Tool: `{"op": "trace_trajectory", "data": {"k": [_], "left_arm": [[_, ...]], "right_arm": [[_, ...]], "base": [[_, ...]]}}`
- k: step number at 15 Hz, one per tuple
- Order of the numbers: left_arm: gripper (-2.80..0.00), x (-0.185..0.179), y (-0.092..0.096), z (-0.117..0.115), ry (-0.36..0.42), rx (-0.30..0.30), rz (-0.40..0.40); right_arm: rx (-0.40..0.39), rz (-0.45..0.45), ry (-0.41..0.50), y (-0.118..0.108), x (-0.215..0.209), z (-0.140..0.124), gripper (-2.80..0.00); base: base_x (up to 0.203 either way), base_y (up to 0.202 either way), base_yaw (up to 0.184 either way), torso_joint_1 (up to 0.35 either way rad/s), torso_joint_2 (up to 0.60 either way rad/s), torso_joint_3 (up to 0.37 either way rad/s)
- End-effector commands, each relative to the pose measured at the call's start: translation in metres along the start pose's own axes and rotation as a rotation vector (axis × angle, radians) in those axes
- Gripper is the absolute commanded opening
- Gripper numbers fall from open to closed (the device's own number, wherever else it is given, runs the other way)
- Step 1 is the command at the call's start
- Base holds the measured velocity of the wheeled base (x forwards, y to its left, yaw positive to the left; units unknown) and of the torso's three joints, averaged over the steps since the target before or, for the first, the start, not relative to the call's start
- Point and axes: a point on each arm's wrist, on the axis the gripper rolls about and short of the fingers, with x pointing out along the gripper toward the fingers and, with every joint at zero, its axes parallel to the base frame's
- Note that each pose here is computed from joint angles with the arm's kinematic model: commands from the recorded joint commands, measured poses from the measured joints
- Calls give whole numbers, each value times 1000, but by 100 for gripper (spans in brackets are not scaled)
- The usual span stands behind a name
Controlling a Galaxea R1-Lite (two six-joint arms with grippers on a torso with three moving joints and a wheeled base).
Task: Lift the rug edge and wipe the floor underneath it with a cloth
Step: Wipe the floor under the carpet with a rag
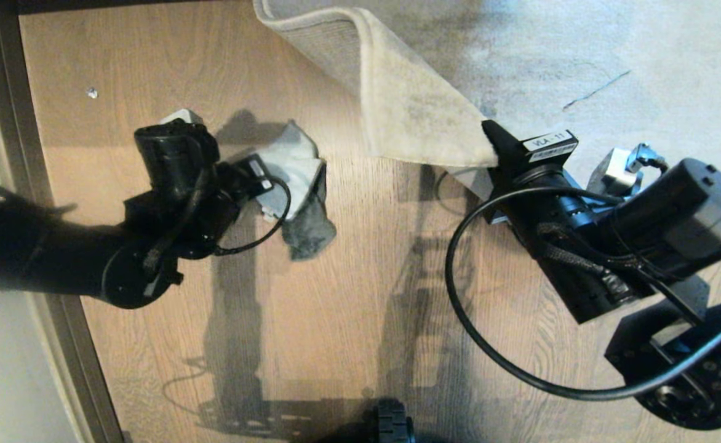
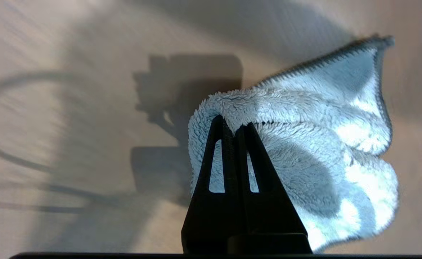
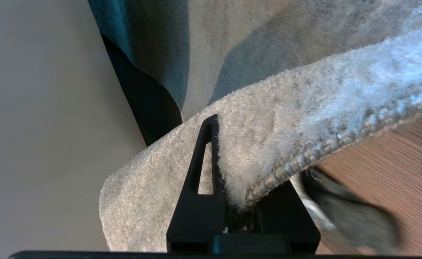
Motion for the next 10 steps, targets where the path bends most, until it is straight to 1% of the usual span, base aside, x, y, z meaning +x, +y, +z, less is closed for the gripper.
{"op": "trace_trajectory", "data": {"k": [1, 3, 4, 6, 7, 9, 10], "left_arm": [[-280, -13, 19, 28, -68, -21, 43], [-280, -28, 45, 33, -63, -8, 109], [-280, -38, 56, 31, -50, 0, 138], [-280, -62, 72, 22, -6, 20, 172], [-280, -76, 75, 16, 22, 32, 173], [-280, -113, 75, 4, 76, 78, 124], [-280, -126, 75, 2, 87, 103, 99]], "right_arm": [[25, 37, -16, 3, 0, 1, -280], [24, 40, -6, 3, 0, 1, -280], [22, 35, -4, 1, 0, 0, -280], [23, 35, -4, 1, 0, 0, -280], [23, 35, -4, 1, 0, 0, -280], [24, 36, -3, 1, 0, 0, -280], [24, 34, -2, 1, 0, 0, -280]], "base": [[0, 0, 0, 0, 0, 0], [0, 0, 0, 0, 0, 0], [0, 0, 0, 0, 0, 0], [0, 0, 0, 0, 0, 0], [0, 0, 0, 0, 0, 0], [0, 0, 0, 0, 0, 0], [0, 0, 0, 0, 0, 0]]}}
